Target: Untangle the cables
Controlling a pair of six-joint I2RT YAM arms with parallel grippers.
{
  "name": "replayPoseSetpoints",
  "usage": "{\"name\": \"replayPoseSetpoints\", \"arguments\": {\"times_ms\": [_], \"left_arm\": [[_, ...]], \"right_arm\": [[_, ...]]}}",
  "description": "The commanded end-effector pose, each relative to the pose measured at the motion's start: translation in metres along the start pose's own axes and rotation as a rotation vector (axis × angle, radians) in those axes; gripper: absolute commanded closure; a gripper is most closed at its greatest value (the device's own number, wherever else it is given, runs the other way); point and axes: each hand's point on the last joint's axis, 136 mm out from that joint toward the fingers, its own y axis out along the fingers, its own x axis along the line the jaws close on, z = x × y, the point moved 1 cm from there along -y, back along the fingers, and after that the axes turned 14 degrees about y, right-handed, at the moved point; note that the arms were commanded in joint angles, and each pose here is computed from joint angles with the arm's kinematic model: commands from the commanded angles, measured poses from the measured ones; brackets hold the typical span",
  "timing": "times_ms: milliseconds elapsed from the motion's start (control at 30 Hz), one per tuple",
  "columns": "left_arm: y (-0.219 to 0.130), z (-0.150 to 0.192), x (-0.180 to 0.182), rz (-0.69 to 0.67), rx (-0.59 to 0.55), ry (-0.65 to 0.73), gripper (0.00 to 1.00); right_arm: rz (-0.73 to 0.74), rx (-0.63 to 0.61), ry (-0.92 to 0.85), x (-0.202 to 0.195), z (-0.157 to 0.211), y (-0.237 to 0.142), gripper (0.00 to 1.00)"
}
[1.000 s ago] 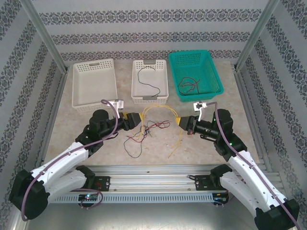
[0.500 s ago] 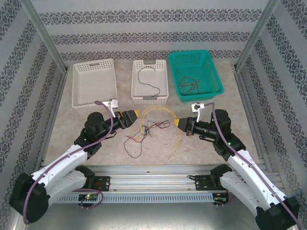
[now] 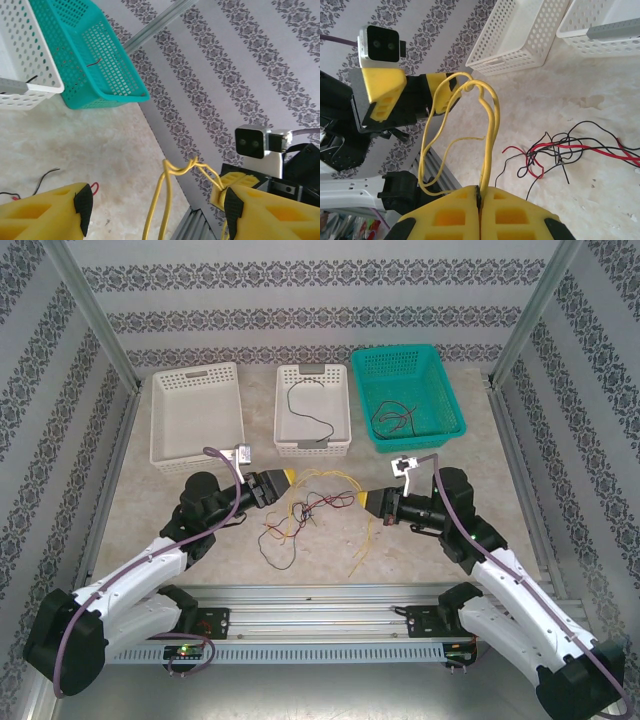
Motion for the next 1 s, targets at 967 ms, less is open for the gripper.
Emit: {"name": "replayPoseSetpoints", "arguments": {"times_ms": [967], "left_arm": [[0.007,0.003,-0.024,0.127,0.122,0.078,0.57]], "right_arm": [[-0.030,-0.007,-0.068,0.018,-0.005,0.006,1.00]]}}
